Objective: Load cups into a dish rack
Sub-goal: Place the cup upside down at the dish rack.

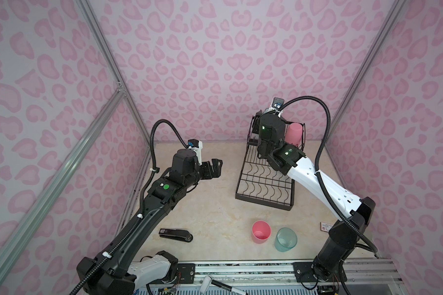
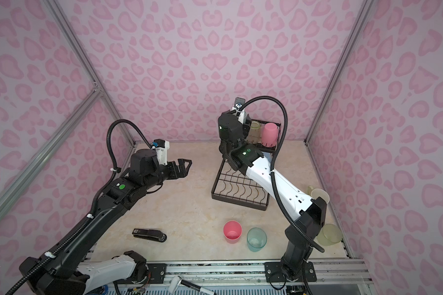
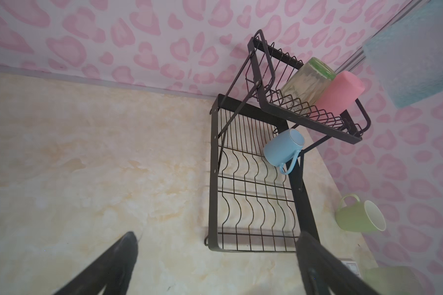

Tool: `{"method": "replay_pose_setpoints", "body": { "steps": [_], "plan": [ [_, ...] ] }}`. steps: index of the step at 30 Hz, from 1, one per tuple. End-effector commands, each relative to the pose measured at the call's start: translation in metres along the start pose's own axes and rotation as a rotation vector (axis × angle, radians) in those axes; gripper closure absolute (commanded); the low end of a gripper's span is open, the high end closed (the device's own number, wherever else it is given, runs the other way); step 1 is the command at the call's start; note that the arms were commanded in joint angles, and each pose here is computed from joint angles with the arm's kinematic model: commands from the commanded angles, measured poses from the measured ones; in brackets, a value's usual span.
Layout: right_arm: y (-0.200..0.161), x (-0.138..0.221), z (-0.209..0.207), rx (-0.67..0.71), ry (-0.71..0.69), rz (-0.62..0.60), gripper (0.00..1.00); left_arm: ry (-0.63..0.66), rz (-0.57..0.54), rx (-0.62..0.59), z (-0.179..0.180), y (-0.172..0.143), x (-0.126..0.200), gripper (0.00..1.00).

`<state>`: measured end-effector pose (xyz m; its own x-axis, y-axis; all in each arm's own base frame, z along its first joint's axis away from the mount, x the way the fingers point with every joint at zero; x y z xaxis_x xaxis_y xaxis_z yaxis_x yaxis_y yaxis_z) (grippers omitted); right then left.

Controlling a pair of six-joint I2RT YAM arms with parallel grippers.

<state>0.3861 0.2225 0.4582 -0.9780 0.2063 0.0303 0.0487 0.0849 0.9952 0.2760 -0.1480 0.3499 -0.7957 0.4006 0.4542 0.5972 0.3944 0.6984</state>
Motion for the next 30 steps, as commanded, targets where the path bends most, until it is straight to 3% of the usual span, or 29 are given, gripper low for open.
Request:
{"method": "replay_pose_setpoints", "body": {
  "steps": [1, 4, 8, 11, 18, 30],
  "plan": [
    [-0.006, -0.014, 0.007, 0.110, 0.012, 0.023, 0.47, 0.143, -0.052, -0.115, 0.003, 0.005, 0.007, 0.02],
    [-0.008, -0.030, 0.012, 0.142, 0.020, 0.035, 0.47, 0.119, -0.017, -0.213, -0.005, 0.002, 0.005, 0.01],
    [-0.013, -0.055, 0.014, 0.156, 0.028, 0.052, 0.47, -0.035, 0.039, -0.345, -0.016, -0.014, 0.002, 0.00],
    [-0.019, -0.074, 0.014, 0.159, 0.041, 0.072, 0.47, -0.081, 0.044, -0.417, -0.014, -0.024, 0.001, 0.00],
    [-0.039, -0.108, 0.020, 0.170, 0.059, 0.110, 0.47, -0.144, 0.061, -0.431, -0.004, -0.047, -0.010, 0.00],
    [-0.065, -0.144, 0.033, 0.174, 0.053, 0.124, 0.47, -0.212, 0.062, -0.401, -0.008, -0.052, -0.009, 0.01]
  ]
}}
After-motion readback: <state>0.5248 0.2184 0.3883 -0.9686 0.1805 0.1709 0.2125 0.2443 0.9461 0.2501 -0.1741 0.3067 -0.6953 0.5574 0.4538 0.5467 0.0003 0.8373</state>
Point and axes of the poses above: each gripper's point midway between its finger pads, its own x axis back along the fingers, its own z axis along the line the jaws close on, y = z × x, the point moved 7 cm from there along x, back along the fingers, and after that the axes turned 14 degrees about x, right-handed, at the moved point
